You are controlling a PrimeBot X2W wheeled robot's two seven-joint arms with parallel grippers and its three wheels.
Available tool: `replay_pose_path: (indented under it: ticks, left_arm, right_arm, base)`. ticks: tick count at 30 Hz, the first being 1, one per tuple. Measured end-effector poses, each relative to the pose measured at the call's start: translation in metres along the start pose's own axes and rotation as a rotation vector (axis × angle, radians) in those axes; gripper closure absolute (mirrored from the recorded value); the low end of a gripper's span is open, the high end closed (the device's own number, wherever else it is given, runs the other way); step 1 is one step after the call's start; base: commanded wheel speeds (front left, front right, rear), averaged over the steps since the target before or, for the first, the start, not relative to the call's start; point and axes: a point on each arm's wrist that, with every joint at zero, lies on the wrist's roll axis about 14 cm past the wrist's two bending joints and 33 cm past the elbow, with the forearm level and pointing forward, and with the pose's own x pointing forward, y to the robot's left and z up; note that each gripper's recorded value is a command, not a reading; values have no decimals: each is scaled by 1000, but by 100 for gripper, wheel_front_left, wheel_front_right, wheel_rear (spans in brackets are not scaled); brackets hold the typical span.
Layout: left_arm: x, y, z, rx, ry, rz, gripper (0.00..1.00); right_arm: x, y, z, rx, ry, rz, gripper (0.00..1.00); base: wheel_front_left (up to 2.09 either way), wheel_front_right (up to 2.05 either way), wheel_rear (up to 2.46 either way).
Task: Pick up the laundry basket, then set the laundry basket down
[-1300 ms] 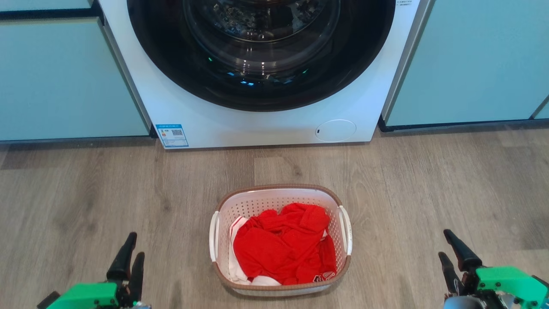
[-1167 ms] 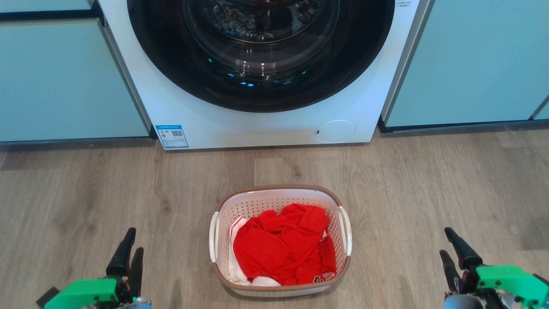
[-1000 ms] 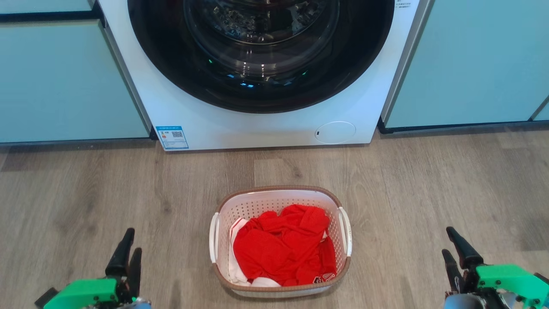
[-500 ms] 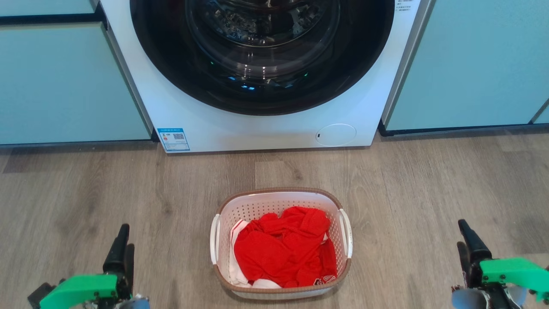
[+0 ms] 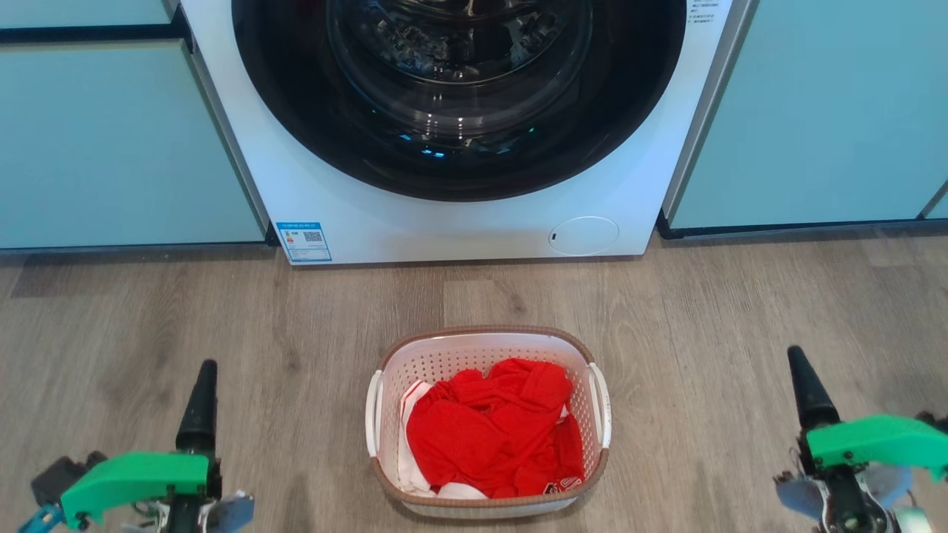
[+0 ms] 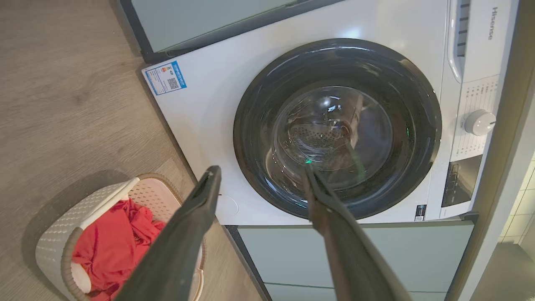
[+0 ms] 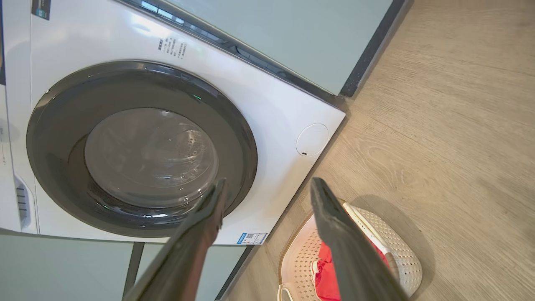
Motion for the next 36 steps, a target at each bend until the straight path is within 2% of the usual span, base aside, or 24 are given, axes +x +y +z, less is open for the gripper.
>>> replay_pose_path:
  ticks: [8, 12, 15, 26, 31, 36]
  left_arm:
    - [4, -26, 8, 120, -36, -58, 0]
    - [4, -37, 8, 188, -45, -76, 0]
    - [4, -46, 4, 256, -44, -96, 0]
    - [5, -83, -16, 583, -78, -129, 0]
    - [5, -89, -24, 684, -86, -133, 0]
    - [2, -90, -35, 855, -89, -133, 0]
  right_arm:
    - [9, 33, 0, -166, -12, 98, 0]
    - [11, 49, 1, -303, -28, 146, 0]
    - [14, 62, 2, -355, -39, 182, 0]
    - [15, 104, -12, -595, -61, 320, 0]
    - [12, 116, -14, -685, -78, 363, 0]
    - [8, 127, -23, -773, -81, 411, 0]
  base:
    - [0, 0, 0]
    - [0, 0, 0]
    - [0, 0, 0]
    - [0, 0, 0]
    - [0, 0, 0]
    - [0, 0, 0]
